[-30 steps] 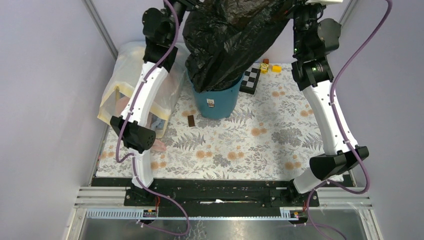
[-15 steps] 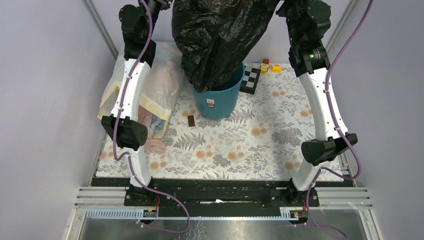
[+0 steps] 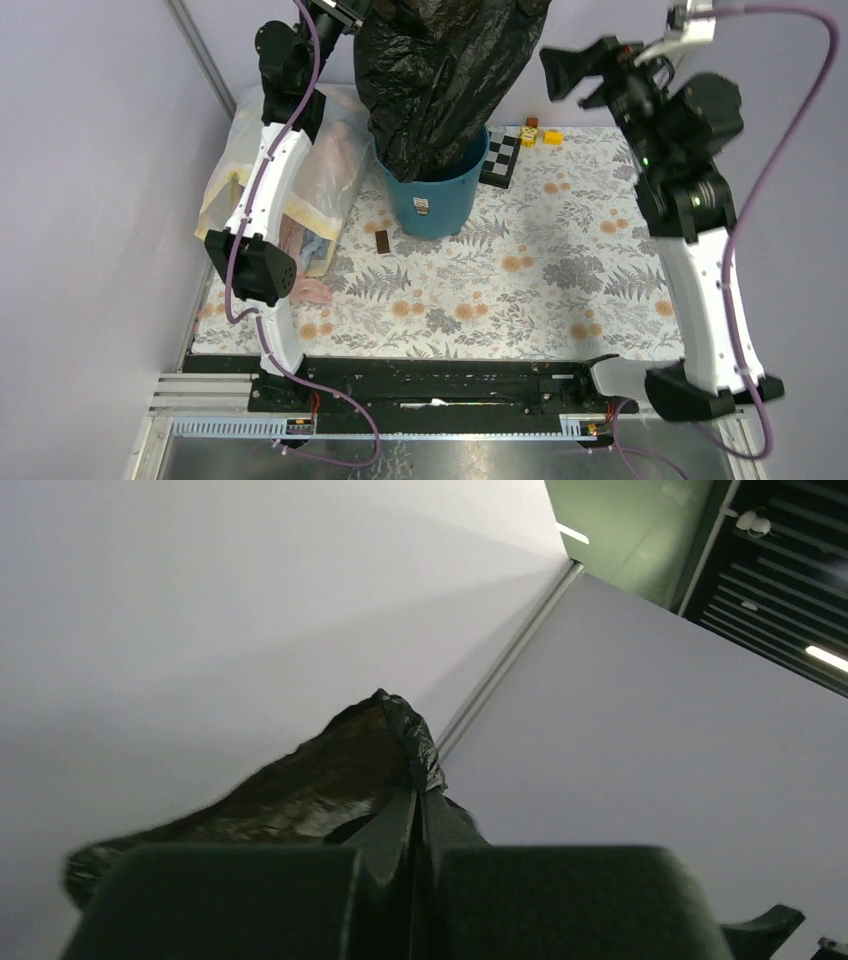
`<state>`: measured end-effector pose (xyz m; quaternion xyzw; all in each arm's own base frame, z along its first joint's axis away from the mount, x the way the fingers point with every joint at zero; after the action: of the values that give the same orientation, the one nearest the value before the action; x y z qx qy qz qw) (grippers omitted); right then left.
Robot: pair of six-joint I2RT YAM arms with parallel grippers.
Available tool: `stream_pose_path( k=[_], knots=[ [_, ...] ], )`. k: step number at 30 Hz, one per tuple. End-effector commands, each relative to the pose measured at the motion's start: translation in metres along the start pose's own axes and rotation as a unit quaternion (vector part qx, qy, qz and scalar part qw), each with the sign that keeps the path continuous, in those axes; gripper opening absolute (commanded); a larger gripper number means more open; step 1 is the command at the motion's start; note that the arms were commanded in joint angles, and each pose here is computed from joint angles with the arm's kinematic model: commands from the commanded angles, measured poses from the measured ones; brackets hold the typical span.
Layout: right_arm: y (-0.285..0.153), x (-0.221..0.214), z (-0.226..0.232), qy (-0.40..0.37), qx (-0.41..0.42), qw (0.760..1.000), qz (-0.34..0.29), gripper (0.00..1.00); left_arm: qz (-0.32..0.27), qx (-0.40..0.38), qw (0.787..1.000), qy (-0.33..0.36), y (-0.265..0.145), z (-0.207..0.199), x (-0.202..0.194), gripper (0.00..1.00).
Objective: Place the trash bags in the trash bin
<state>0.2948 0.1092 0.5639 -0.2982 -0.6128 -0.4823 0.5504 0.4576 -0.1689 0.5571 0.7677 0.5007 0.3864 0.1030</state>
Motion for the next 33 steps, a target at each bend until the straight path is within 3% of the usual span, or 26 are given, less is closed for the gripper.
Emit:
stream_pose_path(
  k=[1, 4, 5, 6, 7, 8, 23, 25, 29, 33],
  knots=[
    [-0.028, -0.049, 0.015, 0.073, 0.051, 0.994, 0.061, 1.0, 0.004, -0.08, 0.997, 0.009, -0.008, -0.059, -0.003, 0.0],
    [-0.033, -0.072, 0.031, 0.112, 0.126, 0.982, 0.084, 0.83, 0.01, -0.097, 0.995, 0.016, -0.008, -0.071, -0.011, 0.0],
    [-0.031, -0.077, 0.037, 0.126, 0.153, 0.976, 0.095, 0.68, 0.011, -0.102, 0.995, 0.019, -0.008, -0.075, -0.013, 0.0],
    [-0.027, -0.085, 0.042, 0.14, 0.18, 0.967, 0.11, 0.45, 0.012, -0.107, 0.994, 0.023, -0.007, -0.079, -0.016, 0.0],
    [-0.023, -0.089, 0.047, 0.151, 0.204, 0.96, 0.121, 0.1, 0.014, -0.111, 0.993, 0.026, -0.008, -0.082, -0.018, 0.0],
    [-0.021, -0.093, 0.053, 0.163, 0.223, 0.952, 0.131, 0.0, 0.015, -0.114, 0.993, 0.028, -0.008, -0.086, -0.019, 0.0],
    [0.049, -0.181, 0.141, 0.117, 0.266, 0.933, 0.213, 0.0, 0.022, -0.111, 0.993, 0.025, -0.008, -0.09, -0.028, 0.0],
    [0.066, -0.192, 0.138, 0.104, 0.233, 0.94, 0.226, 0.0, 0.025, -0.113, 0.993, 0.026, -0.005, -0.089, -0.028, 0.0],
    [0.103, -0.224, 0.113, 0.056, 0.09, 0.963, 0.246, 0.0, 0.032, -0.115, 0.992, 0.027, -0.003, -0.091, -0.028, 0.0],
    [0.119, -0.246, 0.086, -0.016, -0.024, 0.963, 0.267, 0.0, 0.032, -0.114, 0.993, 0.024, -0.008, -0.091, -0.03, 0.0]
  ],
)
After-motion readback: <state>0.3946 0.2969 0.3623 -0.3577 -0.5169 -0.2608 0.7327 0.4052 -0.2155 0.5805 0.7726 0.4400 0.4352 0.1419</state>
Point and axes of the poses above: each gripper's point midway between its finger pads, its own y axis out along the fingers, its own z axis along the line the jaws close on, x = y × z, the point moved 7 cm from there along -y, back along the fingers, and after that the axes turned 11 degrees about -y, right-handed, at the moved point
